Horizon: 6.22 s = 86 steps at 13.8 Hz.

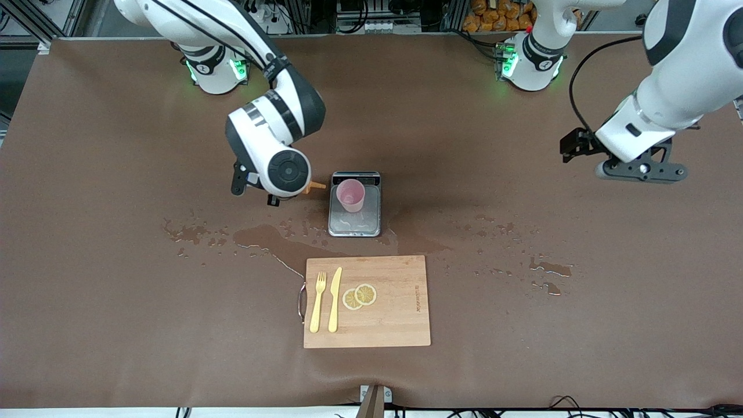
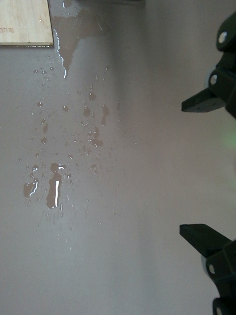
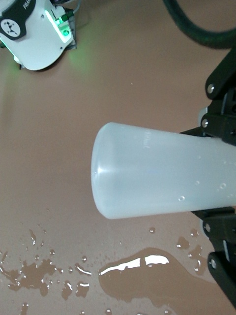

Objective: Add sauce to pink cup with both arms
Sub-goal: 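Tilt the sauce bottle nozzle over the pink cup with the right gripper, then carry the sauce bottle back away from the cup with the right gripper, then lower the sauce bottle upright onto the table with the right gripper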

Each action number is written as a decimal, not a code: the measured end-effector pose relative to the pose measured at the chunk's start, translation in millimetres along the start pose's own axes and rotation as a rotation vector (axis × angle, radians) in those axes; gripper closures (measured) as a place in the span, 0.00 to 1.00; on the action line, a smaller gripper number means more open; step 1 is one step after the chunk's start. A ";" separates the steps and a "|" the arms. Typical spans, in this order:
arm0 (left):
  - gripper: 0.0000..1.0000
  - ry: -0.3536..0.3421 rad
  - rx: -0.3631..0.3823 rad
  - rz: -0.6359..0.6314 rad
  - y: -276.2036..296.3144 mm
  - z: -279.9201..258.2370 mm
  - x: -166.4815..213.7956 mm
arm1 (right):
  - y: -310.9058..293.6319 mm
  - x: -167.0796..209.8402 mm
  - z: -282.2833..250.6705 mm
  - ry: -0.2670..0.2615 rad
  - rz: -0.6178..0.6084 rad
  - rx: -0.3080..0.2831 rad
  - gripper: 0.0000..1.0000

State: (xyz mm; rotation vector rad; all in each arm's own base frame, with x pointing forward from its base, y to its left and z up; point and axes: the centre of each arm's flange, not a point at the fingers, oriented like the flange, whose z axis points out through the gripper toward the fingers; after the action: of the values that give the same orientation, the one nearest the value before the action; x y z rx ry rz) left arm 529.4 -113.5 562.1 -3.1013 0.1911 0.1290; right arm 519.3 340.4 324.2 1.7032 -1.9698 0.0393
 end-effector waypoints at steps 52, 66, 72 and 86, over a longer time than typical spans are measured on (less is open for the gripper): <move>0.00 0.041 -0.016 -0.010 -35.5 -57.1 -4.6 | -179.8 373.4 152.7 -1.183 -0.554 -0.126 0.55; 0.00 0.045 -0.016 -0.009 -35.2 -59.0 -4.6 | -206.2 398.2 312.3 -1.473 -0.631 0.021 0.51; 0.00 0.045 -0.016 -0.009 -35.2 -59.0 -4.6 | -205.6 406.5 338.9 -1.500 -0.627 0.047 0.46; 0.00 0.046 -0.017 -0.012 -36.7 -59.2 -4.6 | -229.1 441.2 293.9 -1.424 -0.633 0.100 0.00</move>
State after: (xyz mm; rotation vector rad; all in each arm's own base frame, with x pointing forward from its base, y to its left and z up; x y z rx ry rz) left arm 534.2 -78.8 622.4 -3.1233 0.1740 0.0597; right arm 595.2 -213.3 178.9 2.6730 -2.0030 -1.7247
